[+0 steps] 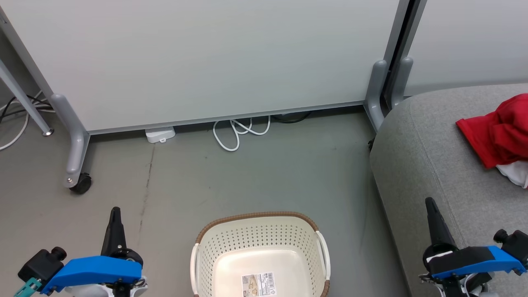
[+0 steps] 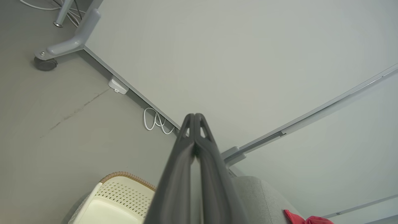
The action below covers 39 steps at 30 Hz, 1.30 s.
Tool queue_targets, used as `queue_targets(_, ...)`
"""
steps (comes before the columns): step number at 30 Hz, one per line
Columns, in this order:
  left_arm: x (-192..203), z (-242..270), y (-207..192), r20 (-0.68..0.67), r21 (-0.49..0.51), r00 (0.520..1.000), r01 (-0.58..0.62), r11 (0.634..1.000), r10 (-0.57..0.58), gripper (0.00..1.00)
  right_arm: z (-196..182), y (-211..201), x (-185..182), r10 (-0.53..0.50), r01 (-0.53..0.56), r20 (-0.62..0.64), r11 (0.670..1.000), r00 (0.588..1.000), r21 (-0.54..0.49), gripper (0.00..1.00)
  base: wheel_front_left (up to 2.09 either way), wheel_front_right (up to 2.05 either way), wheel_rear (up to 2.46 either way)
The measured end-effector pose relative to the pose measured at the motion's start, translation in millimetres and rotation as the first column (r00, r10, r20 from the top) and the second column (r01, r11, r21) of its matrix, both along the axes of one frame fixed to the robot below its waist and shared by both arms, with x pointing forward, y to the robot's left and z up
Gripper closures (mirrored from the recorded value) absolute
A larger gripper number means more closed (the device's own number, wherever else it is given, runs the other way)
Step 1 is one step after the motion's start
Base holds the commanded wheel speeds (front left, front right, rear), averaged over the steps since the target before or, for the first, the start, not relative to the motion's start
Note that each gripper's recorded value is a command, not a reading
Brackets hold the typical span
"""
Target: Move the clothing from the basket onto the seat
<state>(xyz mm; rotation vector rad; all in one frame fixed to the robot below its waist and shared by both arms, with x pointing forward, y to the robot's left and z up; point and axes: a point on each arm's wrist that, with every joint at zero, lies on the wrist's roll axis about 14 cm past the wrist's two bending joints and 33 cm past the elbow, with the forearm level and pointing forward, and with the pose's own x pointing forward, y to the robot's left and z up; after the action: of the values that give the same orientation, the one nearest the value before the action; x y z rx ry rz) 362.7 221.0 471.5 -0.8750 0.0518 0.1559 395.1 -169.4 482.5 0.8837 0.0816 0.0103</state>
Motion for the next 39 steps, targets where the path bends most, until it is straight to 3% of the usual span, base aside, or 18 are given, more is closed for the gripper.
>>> queue_targets(18,6,5,-5,0.028,-0.204,1.000,0.007,0.979,-0.001,1.00,4,-9,-1,-0.027,0.029,-0.012,0.980,1.000,0.199,1.00,0.00,0.00,0.00)
queue_targets(39,14,15,-11,0.070,-0.396,0.998,0.035,0.917,-0.008,1.00,8,-17,-3,-0.046,0.048,-0.014,0.920,0.999,0.390,1.00,0.00,0.00,0.00)
